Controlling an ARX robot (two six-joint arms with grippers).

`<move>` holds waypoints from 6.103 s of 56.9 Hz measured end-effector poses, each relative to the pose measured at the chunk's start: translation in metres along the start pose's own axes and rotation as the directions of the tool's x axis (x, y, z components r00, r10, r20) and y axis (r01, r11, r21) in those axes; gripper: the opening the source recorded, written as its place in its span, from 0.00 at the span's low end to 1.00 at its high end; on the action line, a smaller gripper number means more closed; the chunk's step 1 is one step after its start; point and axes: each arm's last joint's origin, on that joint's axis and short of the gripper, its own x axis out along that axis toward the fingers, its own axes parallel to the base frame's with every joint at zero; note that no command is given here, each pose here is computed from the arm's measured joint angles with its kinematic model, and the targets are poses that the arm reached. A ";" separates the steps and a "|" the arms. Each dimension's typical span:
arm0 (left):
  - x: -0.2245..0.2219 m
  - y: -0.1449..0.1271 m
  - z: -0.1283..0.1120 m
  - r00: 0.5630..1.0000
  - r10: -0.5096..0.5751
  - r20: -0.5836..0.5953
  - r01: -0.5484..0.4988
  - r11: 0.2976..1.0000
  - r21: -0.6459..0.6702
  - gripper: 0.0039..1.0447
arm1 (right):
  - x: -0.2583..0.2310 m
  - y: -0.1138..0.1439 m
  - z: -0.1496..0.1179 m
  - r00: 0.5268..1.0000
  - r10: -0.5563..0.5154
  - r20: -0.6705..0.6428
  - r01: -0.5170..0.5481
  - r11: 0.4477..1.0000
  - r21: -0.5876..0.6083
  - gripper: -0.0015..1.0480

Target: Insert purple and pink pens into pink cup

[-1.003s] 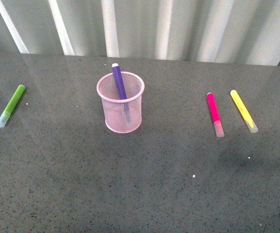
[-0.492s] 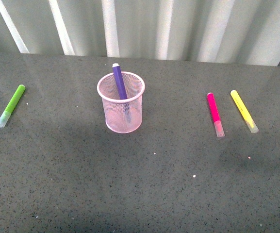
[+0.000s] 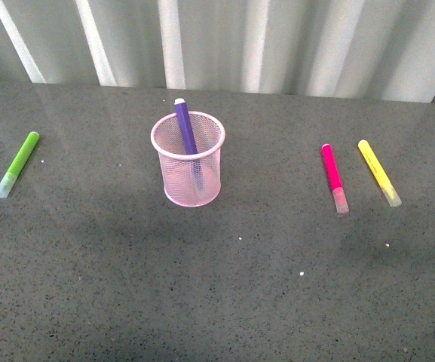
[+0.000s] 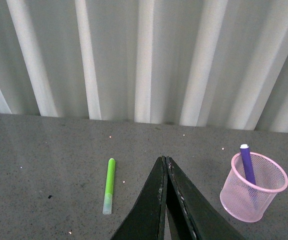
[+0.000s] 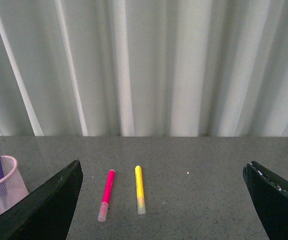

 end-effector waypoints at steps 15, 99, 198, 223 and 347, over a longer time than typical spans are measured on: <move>-0.011 0.000 0.004 1.000 0.000 0.013 0.000 1.000 0.000 0.03 | 0.000 0.000 0.000 1.000 0.000 0.000 0.000 1.000 0.000 0.93; -0.043 0.000 0.002 1.000 0.000 0.011 0.000 1.000 0.000 0.17 | 0.000 0.000 0.000 1.000 0.000 0.000 0.000 1.000 0.000 0.93; -0.043 0.000 0.002 1.000 0.000 0.012 0.000 1.000 0.003 0.94 | 0.311 0.056 -0.084 0.482 0.071 -0.873 -0.110 0.994 0.020 0.93; -0.043 0.000 0.002 1.000 0.000 0.012 0.000 1.000 0.003 0.94 | 0.346 0.073 -0.106 0.472 0.086 -0.877 -0.140 0.990 0.022 0.93; -0.043 0.000 0.002 1.000 0.000 0.012 0.000 1.000 0.003 0.94 | 0.296 0.209 0.009 0.729 0.672 -0.132 -0.675 0.737 0.026 0.11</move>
